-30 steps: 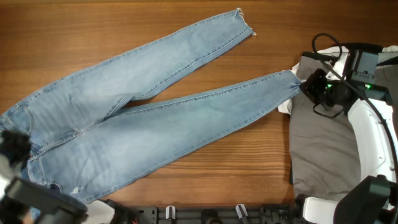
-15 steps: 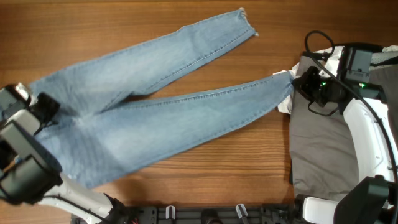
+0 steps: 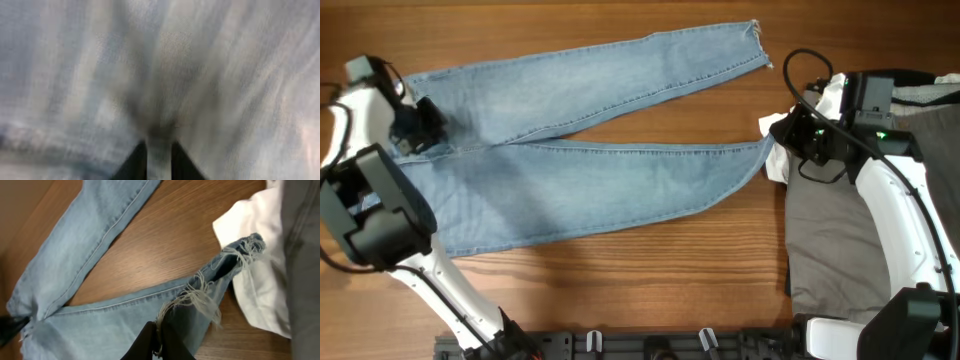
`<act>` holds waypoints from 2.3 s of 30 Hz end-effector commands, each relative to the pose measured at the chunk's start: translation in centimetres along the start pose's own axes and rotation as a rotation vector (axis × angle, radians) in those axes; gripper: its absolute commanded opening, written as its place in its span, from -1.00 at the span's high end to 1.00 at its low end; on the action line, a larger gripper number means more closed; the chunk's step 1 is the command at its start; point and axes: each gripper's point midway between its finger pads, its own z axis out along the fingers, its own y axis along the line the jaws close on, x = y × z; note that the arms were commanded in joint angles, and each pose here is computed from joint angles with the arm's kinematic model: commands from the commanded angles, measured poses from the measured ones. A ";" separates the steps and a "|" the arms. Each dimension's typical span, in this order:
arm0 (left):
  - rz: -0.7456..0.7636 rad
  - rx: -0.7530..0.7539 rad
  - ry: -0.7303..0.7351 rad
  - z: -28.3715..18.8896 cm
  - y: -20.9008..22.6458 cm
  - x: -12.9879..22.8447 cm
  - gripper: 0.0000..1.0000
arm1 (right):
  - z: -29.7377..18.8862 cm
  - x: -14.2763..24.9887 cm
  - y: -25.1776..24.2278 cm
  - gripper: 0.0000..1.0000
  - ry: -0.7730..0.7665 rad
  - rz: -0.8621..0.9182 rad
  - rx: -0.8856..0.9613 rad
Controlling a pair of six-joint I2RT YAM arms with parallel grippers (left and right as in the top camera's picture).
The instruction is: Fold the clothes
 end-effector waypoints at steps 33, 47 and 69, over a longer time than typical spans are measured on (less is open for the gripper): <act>-0.499 0.046 -0.076 -20.5 14.0 11.2 0.60 | -0.2 1.1 -1.4 0.81 0.033 0.080 0.077; -0.671 -0.045 -0.165 -8.1 22.0 13.1 -0.56 | -0.2 1.4 -1.5 0.78 0.044 0.084 0.083; -0.686 0.003 -0.177 -0.8 26.4 10.9 0.03 | -0.2 0.8 -2.0 0.72 0.017 0.076 0.115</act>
